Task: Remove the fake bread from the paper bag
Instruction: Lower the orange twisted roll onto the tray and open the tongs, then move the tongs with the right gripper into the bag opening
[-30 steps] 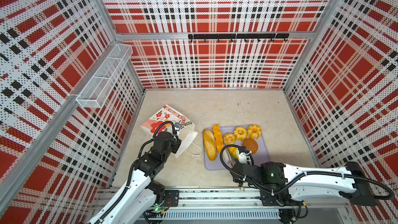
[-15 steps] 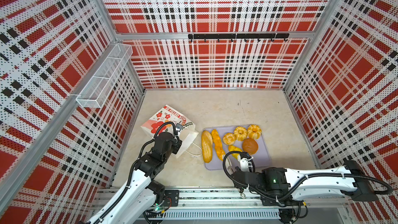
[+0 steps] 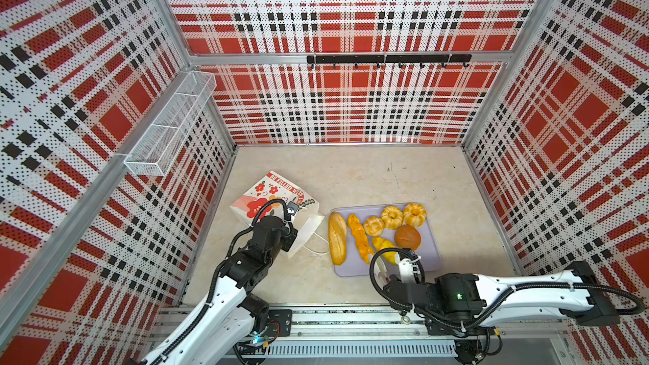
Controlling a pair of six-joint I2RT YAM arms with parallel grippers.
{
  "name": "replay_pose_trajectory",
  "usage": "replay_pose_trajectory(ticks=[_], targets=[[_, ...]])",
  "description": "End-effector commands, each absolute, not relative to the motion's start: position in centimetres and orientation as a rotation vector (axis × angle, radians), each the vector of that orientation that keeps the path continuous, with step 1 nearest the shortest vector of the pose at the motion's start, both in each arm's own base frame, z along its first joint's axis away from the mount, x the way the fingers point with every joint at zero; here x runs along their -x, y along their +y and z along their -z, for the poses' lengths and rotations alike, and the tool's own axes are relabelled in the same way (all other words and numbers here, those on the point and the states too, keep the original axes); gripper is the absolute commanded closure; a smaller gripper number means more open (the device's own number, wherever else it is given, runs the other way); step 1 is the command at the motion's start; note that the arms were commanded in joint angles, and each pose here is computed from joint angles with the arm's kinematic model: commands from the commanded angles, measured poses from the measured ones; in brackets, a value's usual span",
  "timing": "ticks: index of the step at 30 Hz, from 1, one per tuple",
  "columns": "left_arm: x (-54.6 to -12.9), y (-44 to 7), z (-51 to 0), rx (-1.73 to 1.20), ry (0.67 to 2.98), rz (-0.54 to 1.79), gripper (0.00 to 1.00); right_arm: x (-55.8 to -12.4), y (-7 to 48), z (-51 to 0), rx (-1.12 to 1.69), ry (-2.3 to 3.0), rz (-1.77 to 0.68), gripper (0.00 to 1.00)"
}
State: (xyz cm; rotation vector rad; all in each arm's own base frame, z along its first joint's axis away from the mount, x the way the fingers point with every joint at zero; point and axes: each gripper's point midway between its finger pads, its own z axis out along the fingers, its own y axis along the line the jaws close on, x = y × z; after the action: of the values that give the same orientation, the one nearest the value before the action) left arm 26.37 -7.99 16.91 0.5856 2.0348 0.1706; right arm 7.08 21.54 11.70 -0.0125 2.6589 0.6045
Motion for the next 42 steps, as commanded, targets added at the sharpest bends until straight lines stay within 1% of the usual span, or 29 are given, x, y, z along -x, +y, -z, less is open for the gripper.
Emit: replay_pose_trajectory(ticks=[1, 8, 13, 16, 19, 24, 26, 31, 35, 38, 42], targets=[[-26.3, -8.0, -16.8, -0.573, 2.031, -0.171, 1.0, -8.0, 20.2, -13.7, -0.032, 2.596, -0.617, 0.63], [-26.3, -8.0, -16.8, -0.576, 2.032, -0.176, 1.0, -8.2, 19.1, -15.9, 0.005, 2.561, -0.638, 0.57], [-26.2, -8.2, -16.9, -0.581, 2.03, -0.182, 1.0, -8.1, 19.8, -16.0, 0.024, 2.56, -0.668, 0.55], [-26.1, -8.2, -16.9, -0.583, 2.028, -0.186, 1.0, -8.2, 20.2, -16.5, 0.045, 2.541, -0.687, 0.55], [-26.1, -8.3, -16.9, -0.583, 2.027, -0.188, 1.0, -8.6, 21.3, -17.5, 0.112, 2.526, -0.718, 0.6], [-26.2, -8.2, -17.0, -0.578, 2.026, -0.195, 1.0, -9.8, 25.3, -19.1, 0.244, 2.518, -0.844, 0.77], [-26.1, -8.1, -17.0, -0.575, 2.024, -0.196, 1.0, -10.6, 27.3, -19.6, 0.289, 2.511, -0.893, 0.82], [-26.1, -7.9, -17.1, -0.565, 2.026, -0.207, 1.0, -12.0, 32.2, -20.6, 0.394, 2.48, -1.004, 0.88], [-26.1, -7.8, -17.0, -0.565, 2.024, -0.218, 1.0, -13.1, 35.4, -21.1, 0.417, 2.449, -1.134, 0.93], [-26.1, -7.7, -17.0, -0.562, 2.022, -0.221, 1.0, -13.4, 37.2, -20.9, 0.439, 2.452, -1.185, 0.94], [-26.2, -7.7, -17.0, -0.565, 2.022, -0.221, 1.0, -14.1, 38.0, -19.2, 0.413, 2.497, -1.17, 0.97]])
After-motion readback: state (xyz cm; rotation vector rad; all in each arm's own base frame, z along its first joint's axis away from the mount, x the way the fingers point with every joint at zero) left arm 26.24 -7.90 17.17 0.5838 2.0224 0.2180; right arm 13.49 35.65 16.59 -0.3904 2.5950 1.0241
